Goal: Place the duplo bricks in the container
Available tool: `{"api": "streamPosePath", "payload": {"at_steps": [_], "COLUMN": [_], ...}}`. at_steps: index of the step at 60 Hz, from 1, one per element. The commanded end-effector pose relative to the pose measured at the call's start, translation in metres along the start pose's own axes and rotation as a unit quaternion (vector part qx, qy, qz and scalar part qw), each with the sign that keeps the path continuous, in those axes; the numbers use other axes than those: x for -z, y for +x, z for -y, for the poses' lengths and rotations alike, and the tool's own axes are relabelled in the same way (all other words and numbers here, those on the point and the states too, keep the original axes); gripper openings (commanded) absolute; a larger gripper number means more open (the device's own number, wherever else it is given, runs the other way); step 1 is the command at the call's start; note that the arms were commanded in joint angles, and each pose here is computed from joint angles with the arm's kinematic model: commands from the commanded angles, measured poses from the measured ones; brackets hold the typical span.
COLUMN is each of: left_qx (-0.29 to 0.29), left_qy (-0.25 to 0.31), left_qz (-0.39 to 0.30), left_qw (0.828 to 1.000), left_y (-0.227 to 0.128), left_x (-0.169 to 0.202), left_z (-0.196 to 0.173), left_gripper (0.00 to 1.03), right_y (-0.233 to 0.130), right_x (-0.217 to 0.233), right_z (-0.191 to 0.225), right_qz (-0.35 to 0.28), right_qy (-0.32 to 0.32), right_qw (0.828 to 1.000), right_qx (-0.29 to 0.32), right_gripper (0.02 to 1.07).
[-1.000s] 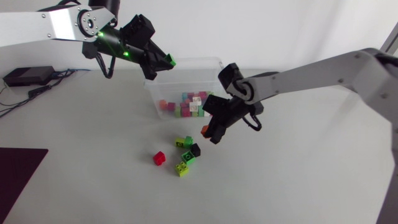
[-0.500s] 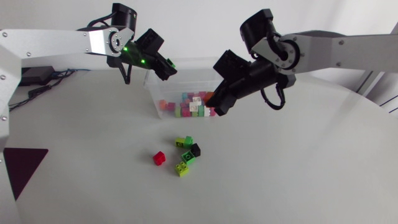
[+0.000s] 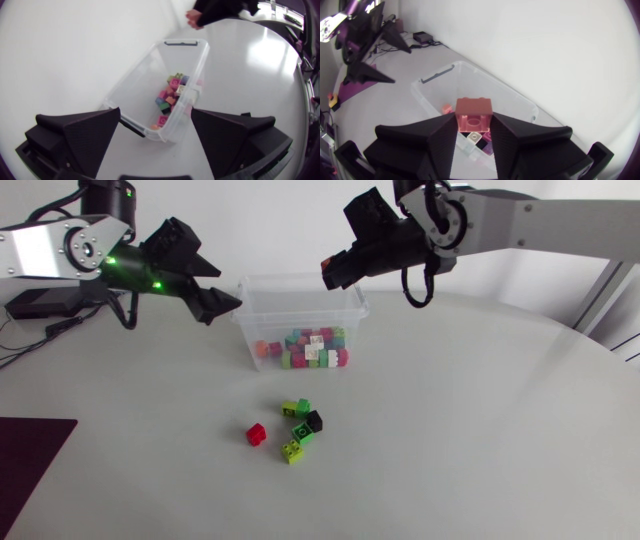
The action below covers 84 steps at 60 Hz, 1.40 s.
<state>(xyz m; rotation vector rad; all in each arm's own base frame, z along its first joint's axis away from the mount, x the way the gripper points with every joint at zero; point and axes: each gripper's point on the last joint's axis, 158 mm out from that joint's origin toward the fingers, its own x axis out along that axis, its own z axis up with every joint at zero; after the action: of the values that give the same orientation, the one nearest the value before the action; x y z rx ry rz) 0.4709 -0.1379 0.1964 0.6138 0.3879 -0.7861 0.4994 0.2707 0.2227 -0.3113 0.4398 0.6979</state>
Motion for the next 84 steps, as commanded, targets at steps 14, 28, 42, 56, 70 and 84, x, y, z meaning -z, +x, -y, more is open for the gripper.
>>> {"api": "streamPosePath", "payload": {"at_steps": [14,28,42,56,70,84], "left_qx": [0.116,0.193,0.266,0.308,0.323,0.338], "left_qy": [0.092,0.14,0.206,0.319,0.391,0.411], "left_qz": [-0.042,-0.063,-0.061,-0.103,-0.142,-0.152], "left_qw": [0.988,0.969,0.94,0.89,0.85,0.833], "left_y": [-0.02,-0.009,0.001,0.01,0.02,0.032], "left_x": [0.064,0.106,0.12,0.143,0.158,0.159], "left_z": [0.085,0.139,0.179,0.208,0.215,0.219], "left_gripper": [0.99,0.99,0.99,0.98,0.98,0.96], "right_y": [0.052,0.076,0.071,0.034,-0.003,-0.025], "right_x": [0.005,0.02,0.018,0.025,0.063,0.113], "right_z": [0.03,0.044,0.048,0.016,-0.031,-0.063], "right_qz": [0.011,-0.005,-0.019,-0.032,-0.067,-0.119], "right_qy": [0.055,0.064,0.066,0.033,-0.016,-0.027], "right_qw": [0.997,0.995,0.994,0.997,0.997,0.992], "right_qx": [0.048,0.079,0.087,0.07,0.036,0.012], "right_gripper": [0.3,0.33,1.02,1.02,1.02,1.02]}}
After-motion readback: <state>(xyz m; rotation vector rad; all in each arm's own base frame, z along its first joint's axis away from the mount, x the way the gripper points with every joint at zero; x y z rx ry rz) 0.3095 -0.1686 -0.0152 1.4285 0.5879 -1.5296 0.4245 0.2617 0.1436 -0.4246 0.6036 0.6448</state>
